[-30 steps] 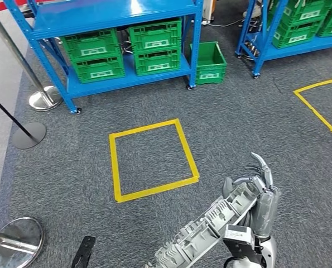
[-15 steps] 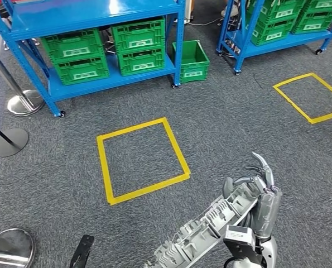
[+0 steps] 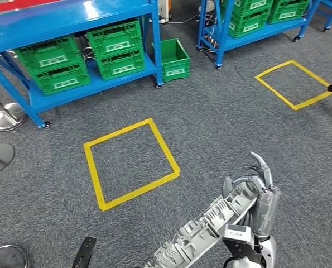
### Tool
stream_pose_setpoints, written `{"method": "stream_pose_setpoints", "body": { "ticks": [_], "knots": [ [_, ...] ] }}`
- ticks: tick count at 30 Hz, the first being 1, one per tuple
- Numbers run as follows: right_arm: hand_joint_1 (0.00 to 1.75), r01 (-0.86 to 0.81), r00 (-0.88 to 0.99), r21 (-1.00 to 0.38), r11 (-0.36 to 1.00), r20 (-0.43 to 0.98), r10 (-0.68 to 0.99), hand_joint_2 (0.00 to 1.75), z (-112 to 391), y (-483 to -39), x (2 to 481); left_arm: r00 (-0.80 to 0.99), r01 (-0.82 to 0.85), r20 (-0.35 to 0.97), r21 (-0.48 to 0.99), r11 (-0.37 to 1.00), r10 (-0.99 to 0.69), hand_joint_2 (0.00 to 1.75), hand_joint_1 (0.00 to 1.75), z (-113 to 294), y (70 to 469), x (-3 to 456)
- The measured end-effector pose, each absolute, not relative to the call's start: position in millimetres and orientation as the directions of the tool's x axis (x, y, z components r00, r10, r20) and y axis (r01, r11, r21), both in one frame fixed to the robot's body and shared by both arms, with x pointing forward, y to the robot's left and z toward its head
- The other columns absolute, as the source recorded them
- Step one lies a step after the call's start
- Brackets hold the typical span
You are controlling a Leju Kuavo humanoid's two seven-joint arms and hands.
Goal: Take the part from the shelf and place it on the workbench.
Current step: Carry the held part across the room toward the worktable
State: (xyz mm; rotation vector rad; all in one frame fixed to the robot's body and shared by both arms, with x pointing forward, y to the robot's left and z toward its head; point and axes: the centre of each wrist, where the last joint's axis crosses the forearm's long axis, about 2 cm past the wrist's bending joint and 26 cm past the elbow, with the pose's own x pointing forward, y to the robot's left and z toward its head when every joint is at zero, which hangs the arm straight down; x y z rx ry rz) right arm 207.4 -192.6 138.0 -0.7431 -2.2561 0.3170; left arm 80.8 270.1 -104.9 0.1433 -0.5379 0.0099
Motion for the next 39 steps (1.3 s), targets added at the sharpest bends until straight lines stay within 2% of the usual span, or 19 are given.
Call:
{"method": "stream_pose_setpoints", "body": {
  "ticks": [39],
  "knots": [
    [1.75, 0.42, -0.578, -0.413, 0.808, 0.565, 0.589, 1.75, 138.9, -194.2, 205.9, 0.858, -0.048, 0.513, 0.136, 0.99, -0.029, 1.75, 0.0, -104.4, 271.0, 83.7]
  ]
}}
